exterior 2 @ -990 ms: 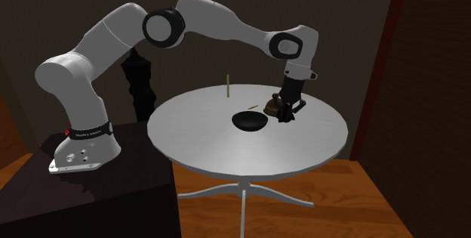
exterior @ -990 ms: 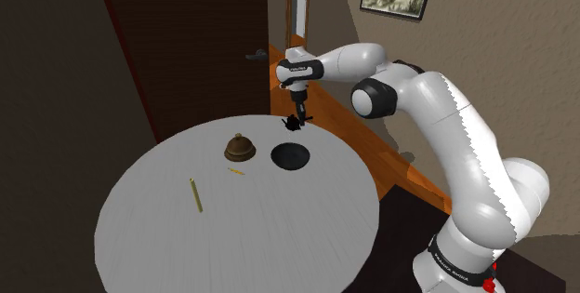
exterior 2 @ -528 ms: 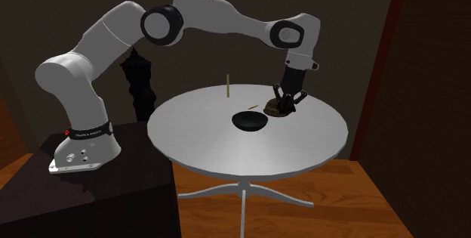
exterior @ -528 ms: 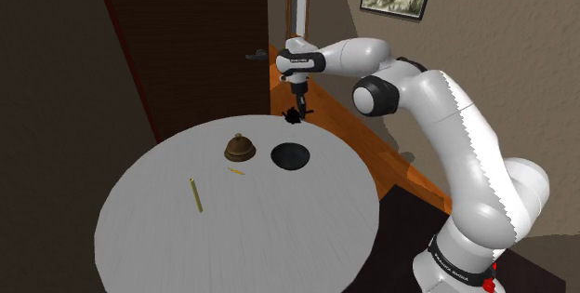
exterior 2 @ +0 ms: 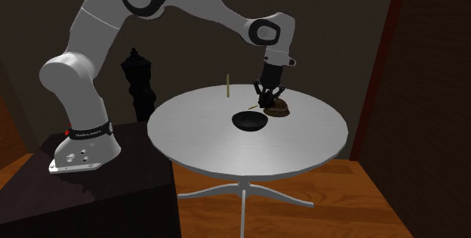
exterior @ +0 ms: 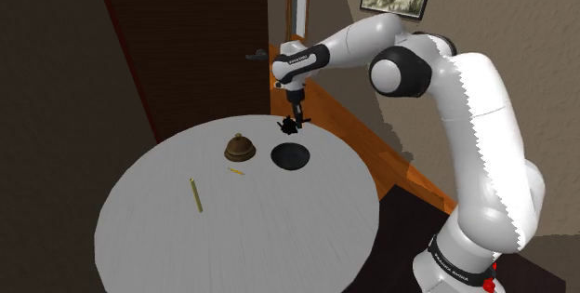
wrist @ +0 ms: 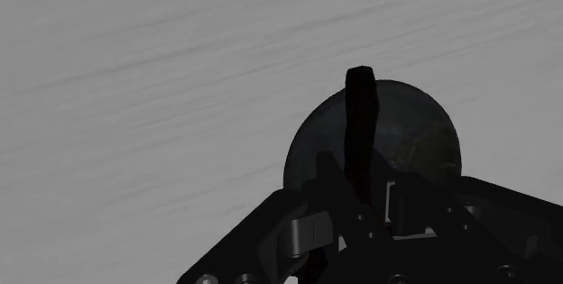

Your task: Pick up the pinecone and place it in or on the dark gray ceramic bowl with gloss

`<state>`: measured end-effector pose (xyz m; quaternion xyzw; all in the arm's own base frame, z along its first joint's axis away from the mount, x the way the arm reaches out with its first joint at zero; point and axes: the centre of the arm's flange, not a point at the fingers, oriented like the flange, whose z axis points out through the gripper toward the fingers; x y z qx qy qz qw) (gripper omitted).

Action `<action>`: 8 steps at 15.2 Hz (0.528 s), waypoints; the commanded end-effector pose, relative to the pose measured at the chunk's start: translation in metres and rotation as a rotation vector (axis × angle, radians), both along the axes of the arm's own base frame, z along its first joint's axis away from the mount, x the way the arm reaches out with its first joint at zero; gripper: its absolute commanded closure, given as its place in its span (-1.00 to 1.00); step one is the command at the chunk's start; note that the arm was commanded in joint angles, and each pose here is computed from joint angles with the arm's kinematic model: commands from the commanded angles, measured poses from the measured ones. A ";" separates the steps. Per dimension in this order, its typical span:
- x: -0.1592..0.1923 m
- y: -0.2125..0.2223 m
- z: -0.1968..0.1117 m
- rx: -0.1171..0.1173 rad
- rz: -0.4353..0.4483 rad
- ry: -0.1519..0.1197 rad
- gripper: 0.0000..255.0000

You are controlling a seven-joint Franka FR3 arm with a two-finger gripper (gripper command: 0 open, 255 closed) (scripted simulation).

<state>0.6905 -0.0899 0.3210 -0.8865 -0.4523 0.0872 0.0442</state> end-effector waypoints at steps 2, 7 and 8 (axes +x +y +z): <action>-0.025 0.033 -0.001 0.000 0.000 0.000 1.00; -0.049 0.066 -0.012 0.000 0.000 0.000 1.00; -0.049 0.066 -0.018 0.000 0.000 0.000 1.00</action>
